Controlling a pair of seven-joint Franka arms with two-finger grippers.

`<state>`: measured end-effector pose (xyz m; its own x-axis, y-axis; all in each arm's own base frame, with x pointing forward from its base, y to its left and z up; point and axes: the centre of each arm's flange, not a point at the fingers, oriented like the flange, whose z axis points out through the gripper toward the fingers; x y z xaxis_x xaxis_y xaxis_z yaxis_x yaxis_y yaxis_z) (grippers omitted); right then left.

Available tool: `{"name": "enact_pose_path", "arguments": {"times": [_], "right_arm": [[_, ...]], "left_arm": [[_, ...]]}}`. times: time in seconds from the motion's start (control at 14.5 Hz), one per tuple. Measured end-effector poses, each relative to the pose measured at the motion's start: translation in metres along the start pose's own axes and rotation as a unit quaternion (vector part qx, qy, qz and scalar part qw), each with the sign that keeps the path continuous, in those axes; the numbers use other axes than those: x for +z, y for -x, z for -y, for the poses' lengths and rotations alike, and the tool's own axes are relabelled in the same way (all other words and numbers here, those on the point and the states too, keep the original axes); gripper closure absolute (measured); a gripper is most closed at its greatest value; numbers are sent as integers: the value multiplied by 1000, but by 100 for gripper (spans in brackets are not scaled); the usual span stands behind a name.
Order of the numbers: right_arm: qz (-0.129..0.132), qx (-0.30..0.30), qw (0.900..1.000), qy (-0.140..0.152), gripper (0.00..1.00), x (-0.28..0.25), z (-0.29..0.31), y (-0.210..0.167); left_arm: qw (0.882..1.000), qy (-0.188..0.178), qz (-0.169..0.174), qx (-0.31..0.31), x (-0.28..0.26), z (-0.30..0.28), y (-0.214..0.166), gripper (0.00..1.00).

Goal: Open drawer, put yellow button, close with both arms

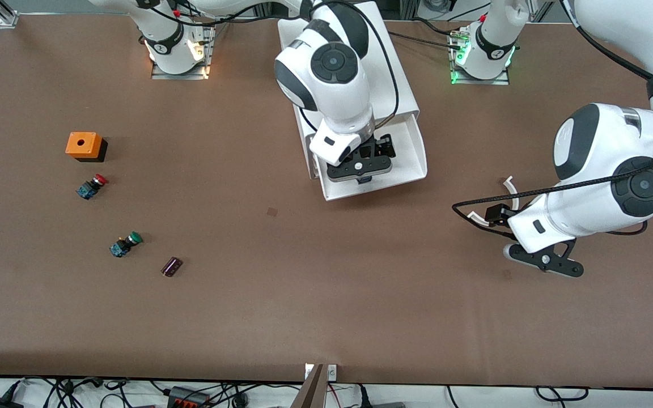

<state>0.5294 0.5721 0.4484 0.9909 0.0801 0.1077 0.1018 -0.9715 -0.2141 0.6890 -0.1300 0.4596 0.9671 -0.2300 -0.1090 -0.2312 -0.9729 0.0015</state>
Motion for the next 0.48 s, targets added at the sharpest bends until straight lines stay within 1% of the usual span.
{"name": "enact_pose_path", "arguments": {"times": [0.14, 0.21, 0.34, 0.41, 0.48], "right_arm": [[-15, 28, 1000, -3, 0, -30, -32, -32], [-15, 46, 999, 4, 0, -44, -56, -49], [-1, 68, 997, 34, 0, -67, -118, -79], [8, 62, 996, 56, 0, -73, -150, -91], [25, 54, 995, 82, 0, -75, -183, -100]], "left_arm": [[999, 9, 0, -47, 0, -12, 0, 0], [997, 20, 0, -68, -1, -18, -1, 0], [992, 46, 4, -115, -1, -29, -1, 0], [990, 54, 5, -133, -1, -36, -1, 0], [988, 56, 4, -146, -1, -47, -2, 0]]}}
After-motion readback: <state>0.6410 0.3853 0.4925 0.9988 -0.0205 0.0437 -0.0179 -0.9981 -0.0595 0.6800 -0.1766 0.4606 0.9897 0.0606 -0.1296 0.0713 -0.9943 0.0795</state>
